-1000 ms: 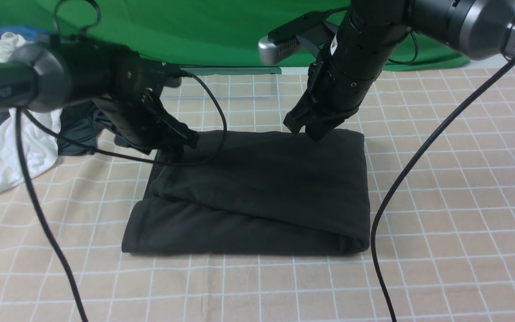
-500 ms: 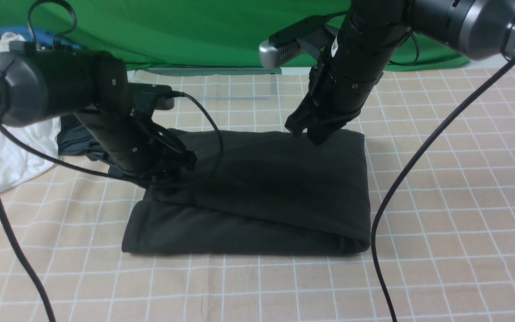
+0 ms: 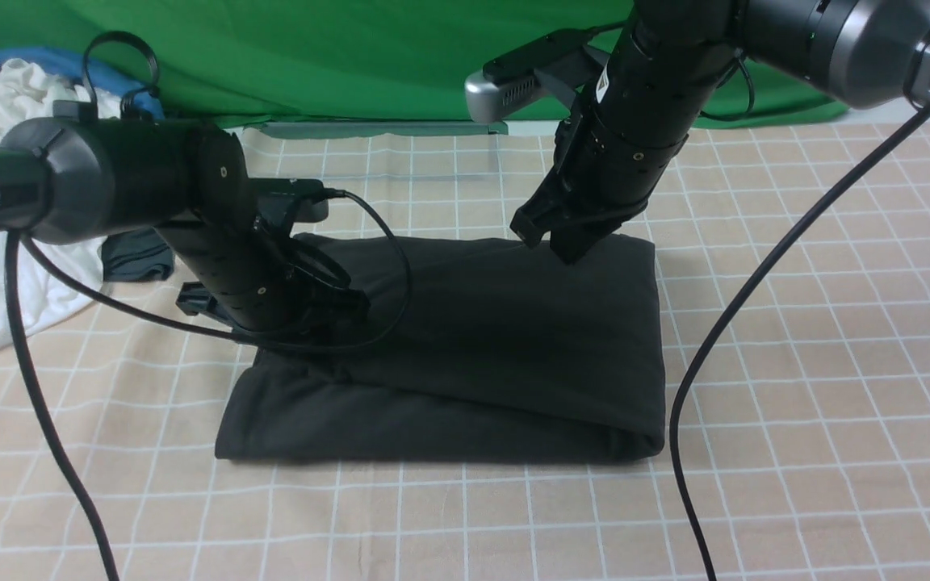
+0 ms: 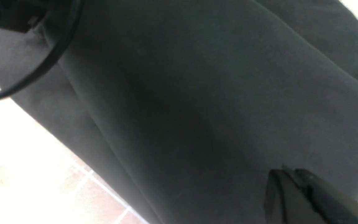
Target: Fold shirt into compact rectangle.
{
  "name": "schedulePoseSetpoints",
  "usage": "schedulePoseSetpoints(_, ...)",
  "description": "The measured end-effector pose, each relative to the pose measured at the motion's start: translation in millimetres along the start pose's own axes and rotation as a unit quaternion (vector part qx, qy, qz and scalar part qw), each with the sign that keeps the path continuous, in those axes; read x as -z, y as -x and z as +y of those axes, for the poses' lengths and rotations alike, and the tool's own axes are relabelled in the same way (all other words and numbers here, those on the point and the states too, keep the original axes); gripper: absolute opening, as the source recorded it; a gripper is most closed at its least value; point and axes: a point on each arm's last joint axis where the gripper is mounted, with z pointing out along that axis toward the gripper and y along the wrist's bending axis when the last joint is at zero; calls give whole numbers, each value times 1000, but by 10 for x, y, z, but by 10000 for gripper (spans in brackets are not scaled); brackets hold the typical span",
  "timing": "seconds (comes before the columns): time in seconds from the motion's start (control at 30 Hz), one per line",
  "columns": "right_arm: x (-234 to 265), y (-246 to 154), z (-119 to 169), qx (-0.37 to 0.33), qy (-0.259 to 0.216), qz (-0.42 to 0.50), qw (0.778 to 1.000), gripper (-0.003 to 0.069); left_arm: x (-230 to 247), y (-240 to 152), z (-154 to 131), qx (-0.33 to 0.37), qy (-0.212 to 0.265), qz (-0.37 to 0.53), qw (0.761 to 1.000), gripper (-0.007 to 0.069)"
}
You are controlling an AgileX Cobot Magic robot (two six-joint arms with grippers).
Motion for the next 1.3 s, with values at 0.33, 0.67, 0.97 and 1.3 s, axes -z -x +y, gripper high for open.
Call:
schedulePoseSetpoints(0.33, 0, 0, 1, 0, 0, 0, 1000, 71, 387, -61, -34, -19, 2, -2, 1000, 51)
schedulePoseSetpoints(0.67, 0, -7, 2, 0, 1, 4, 1000, 78, 447, -182, 1, 0, 24, 57, 998, 51)
schedulePoseSetpoints(0.97, 14, -39, -24, -4, 2, 19, 1000, 105, 449, -187, 21, -5, 35, 60, 998, 139)
schedulePoseSetpoints(1.3, 430, -301, -407, -87, -19, -2, 996, 123, 593, -283, 118, -34, 92, 101, 990, 349)
